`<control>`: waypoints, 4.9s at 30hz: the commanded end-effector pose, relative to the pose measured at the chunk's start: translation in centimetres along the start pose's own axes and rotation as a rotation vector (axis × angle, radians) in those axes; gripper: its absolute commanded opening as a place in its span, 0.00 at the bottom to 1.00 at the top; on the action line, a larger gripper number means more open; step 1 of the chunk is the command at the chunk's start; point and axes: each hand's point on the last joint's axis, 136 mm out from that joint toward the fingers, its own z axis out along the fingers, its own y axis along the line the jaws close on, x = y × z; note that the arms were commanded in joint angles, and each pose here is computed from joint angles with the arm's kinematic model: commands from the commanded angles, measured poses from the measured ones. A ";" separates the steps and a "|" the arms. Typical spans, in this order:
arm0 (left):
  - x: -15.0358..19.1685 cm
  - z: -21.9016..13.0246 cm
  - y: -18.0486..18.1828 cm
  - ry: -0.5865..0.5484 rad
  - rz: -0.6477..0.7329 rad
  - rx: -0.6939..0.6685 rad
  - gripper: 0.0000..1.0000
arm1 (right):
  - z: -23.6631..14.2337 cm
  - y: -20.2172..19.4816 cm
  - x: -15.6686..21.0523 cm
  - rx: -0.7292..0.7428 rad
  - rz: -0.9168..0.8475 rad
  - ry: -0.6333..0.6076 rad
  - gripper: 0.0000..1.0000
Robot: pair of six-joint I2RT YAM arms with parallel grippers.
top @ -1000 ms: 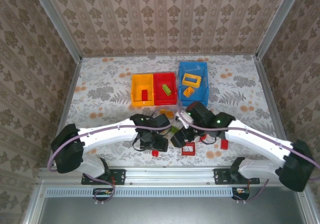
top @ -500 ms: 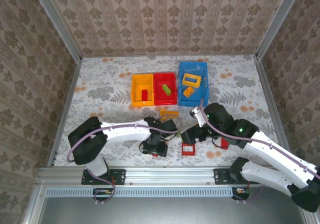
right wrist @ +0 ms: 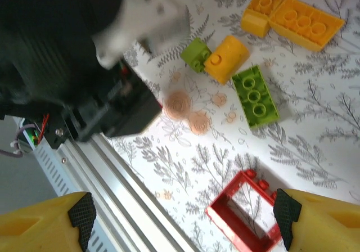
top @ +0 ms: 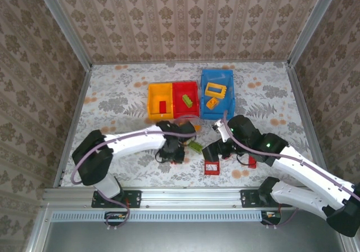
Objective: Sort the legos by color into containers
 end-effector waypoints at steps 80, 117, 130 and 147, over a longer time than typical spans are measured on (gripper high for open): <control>-8.6 -15.3 6.0 -0.658 -0.148 0.250 0.60 | 17.1 -10.4 -16.6 0.389 0.156 0.188 0.21; -3.3 -4.3 -13.2 -0.334 1.016 0.456 0.60 | -2.7 -9.0 -6.4 0.443 0.301 -0.149 0.57; -1.5 2.4 -17.3 -0.219 1.289 0.336 0.55 | -9.9 -8.3 3.5 0.451 0.665 -0.128 0.64; -1.1 5.6 -17.4 -0.164 1.315 0.255 0.25 | -11.2 -6.6 5.2 0.410 0.734 -0.022 0.64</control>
